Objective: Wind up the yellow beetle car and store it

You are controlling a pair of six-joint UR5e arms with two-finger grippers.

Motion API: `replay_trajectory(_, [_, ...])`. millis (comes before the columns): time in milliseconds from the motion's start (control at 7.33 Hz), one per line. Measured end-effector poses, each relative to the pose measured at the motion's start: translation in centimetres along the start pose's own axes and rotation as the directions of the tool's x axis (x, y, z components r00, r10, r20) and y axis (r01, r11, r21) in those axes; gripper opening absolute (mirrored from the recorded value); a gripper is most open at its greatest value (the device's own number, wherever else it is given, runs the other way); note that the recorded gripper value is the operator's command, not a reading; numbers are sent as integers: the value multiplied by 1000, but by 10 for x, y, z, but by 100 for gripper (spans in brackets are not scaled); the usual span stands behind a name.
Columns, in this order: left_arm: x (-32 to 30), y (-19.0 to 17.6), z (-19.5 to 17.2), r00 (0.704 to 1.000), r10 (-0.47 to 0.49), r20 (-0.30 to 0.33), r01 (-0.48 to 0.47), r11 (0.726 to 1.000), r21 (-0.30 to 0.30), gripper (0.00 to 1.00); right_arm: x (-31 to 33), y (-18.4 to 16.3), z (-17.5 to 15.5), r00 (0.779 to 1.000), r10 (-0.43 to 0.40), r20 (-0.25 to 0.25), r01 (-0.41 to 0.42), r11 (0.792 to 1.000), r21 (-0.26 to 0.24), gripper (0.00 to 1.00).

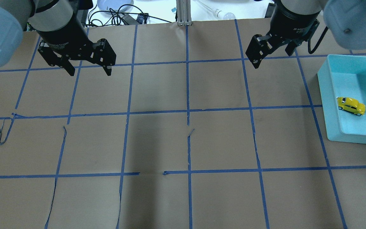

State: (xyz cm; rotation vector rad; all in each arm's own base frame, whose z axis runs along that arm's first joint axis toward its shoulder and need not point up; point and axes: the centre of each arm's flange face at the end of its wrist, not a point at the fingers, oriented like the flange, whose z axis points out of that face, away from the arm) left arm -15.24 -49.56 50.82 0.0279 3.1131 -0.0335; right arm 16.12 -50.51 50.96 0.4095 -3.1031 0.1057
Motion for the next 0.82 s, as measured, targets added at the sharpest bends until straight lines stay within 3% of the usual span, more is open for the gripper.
replay_trajectory(136, [0, 0, 0, 1000, -1, -1, 1, 1000, 3, 100, -2, 0, -1, 994, 108, 18, -108, 994, 3, 100])
replay_trajectory(273, [0, 0, 0, 1000, -1, -1, 1, 1000, 6, 100, -3, 0, -2, 986, 165, 23, -165, 986, 3, 100])
replay_trajectory(818, [-9, -6, -6, 1000, -15, -8, 15, 997, 73, 100, -3, 0, -6, 961, 276, 22, -276, 961, 8, 100])
